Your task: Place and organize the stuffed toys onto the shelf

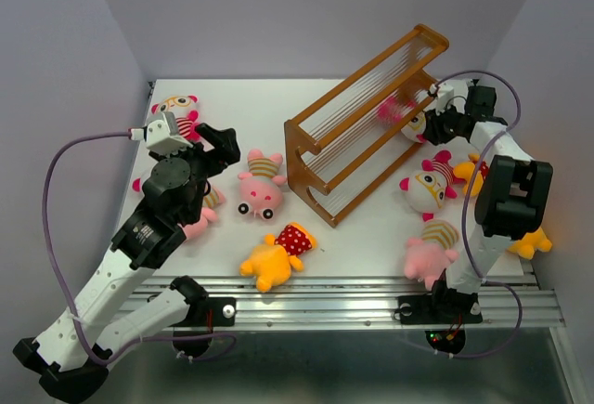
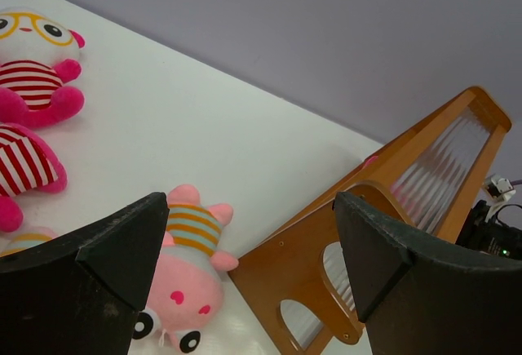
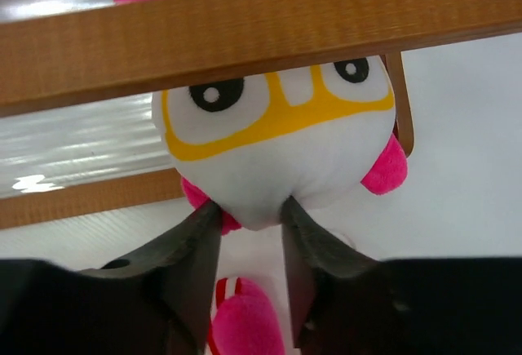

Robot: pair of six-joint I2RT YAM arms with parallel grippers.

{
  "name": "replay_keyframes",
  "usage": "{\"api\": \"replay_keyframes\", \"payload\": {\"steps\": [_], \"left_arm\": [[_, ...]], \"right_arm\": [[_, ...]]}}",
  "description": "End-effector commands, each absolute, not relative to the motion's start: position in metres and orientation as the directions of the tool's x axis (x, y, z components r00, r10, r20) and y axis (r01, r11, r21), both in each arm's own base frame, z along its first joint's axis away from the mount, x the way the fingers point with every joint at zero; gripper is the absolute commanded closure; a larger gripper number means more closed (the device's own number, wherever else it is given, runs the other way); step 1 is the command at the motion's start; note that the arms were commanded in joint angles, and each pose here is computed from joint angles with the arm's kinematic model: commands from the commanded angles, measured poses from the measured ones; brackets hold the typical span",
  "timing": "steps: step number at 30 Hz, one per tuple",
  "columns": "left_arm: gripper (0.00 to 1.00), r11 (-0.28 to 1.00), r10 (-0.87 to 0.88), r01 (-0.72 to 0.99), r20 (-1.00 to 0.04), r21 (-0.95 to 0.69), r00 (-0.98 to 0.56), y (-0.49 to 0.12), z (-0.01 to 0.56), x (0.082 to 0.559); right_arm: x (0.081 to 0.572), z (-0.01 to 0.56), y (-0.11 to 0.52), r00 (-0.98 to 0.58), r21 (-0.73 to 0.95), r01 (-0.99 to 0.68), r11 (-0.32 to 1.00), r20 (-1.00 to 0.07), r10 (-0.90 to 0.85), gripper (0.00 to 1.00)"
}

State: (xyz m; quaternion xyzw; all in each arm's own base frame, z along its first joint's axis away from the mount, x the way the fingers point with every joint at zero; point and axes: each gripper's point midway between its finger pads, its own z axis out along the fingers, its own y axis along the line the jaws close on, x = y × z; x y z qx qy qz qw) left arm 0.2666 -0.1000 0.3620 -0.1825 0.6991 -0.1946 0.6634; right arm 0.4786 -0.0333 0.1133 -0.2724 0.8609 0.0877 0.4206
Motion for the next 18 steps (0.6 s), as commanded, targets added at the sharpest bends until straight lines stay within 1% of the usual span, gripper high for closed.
{"api": "replay_keyframes", "payload": {"steps": [1, 2, 5, 7, 8, 13, 18], "left_arm": [[0.06, 0.833, -0.554, 0.003, -0.833, -0.554, -0.012, -0.094, 0.376, 0.265], [0.06, 0.831, -0.556, 0.008, -0.831, -0.556, -0.015, -0.095, 0.377, 0.265], [0.06, 0.831, -0.556, 0.005, -0.831, -0.556, -0.017, -0.095, 0.376, 0.265], [0.06, 0.83, -0.557, 0.006, -0.83, -0.557, -0.016, -0.095, 0.377, 0.264], [0.06, 0.83, -0.558, 0.004, -0.829, -0.558, -0.015, -0.095, 0.377, 0.264], [0.06, 0.825, -0.565, 0.0, -0.825, -0.565, -0.021, -0.094, 0.375, 0.263], [0.06, 0.812, -0.584, -0.001, -0.812, -0.584, -0.021, -0.094, 0.373, 0.261]], "right_arm": [[0.499, 0.136, -0.033, -0.432, -0.084, -0.51, 0.856, -0.835, -0.34, 0.69], [0.499, 0.132, -0.032, -0.449, -0.058, -0.497, 0.866, -0.837, -0.313, 0.77], [0.498, 0.126, -0.03, -0.487, 0.004, -0.465, 0.885, -0.836, -0.253, 0.91], [0.498, 0.125, -0.029, -0.505, 0.034, -0.442, 0.897, -0.835, -0.217, 0.95], [0.499, 0.128, -0.029, -0.516, 0.064, -0.414, 0.908, -0.838, -0.176, 0.99], [0.497, 0.14, -0.023, -0.564, 0.223, -0.28, 0.934, -0.826, 0.028, 0.99], [0.502, 0.159, -0.03, -0.527, 0.267, -0.167, 0.949, -0.838, 0.143, 0.99]]}}
